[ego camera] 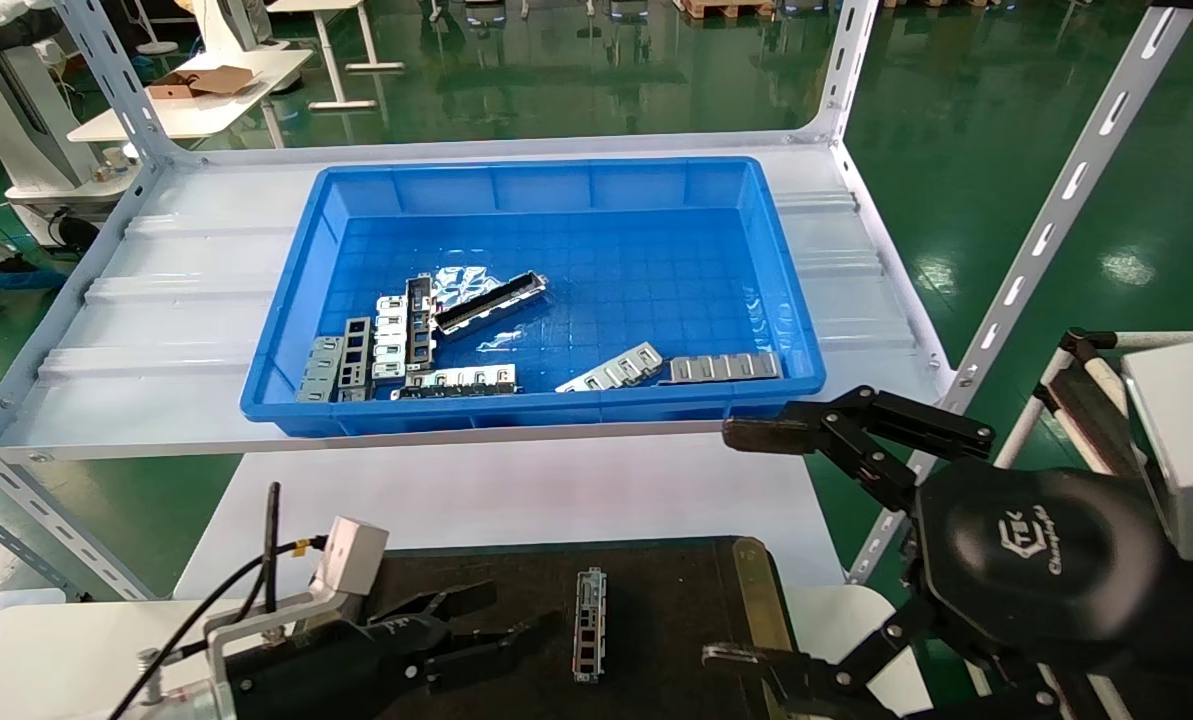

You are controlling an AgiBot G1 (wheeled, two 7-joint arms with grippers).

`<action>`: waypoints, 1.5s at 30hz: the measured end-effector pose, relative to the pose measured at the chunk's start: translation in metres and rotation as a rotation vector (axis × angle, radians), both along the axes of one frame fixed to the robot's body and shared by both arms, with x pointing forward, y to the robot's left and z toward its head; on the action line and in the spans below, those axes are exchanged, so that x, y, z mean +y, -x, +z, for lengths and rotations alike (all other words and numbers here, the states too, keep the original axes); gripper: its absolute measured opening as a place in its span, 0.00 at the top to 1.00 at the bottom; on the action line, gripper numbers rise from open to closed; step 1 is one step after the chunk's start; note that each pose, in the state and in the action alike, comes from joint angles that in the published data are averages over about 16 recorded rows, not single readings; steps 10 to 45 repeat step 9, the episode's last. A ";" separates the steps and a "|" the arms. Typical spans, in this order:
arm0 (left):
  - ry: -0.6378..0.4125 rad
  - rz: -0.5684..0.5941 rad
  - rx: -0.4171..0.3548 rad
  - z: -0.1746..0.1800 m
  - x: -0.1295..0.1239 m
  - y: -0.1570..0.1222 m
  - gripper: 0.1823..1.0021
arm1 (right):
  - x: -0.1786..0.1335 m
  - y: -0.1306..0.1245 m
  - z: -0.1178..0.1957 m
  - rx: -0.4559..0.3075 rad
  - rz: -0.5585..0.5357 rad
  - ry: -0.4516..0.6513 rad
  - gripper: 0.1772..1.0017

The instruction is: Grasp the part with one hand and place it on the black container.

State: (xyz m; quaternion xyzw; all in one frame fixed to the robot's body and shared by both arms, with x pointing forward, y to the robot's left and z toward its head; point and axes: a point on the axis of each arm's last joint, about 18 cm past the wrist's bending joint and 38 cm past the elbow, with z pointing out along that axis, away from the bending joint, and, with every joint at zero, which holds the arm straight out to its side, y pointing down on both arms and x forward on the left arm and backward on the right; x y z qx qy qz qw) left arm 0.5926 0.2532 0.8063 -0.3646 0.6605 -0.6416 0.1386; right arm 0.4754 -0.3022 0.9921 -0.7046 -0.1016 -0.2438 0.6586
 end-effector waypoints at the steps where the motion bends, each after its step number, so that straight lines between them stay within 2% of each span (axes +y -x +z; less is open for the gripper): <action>1: 0.000 -0.002 -0.001 0.002 0.002 0.002 0.00 | 0.000 0.000 0.000 0.000 0.000 0.000 0.00; 45: -0.001 -0.010 -0.005 0.008 0.007 0.008 0.00 | 0.000 0.000 0.000 0.000 0.000 0.000 0.00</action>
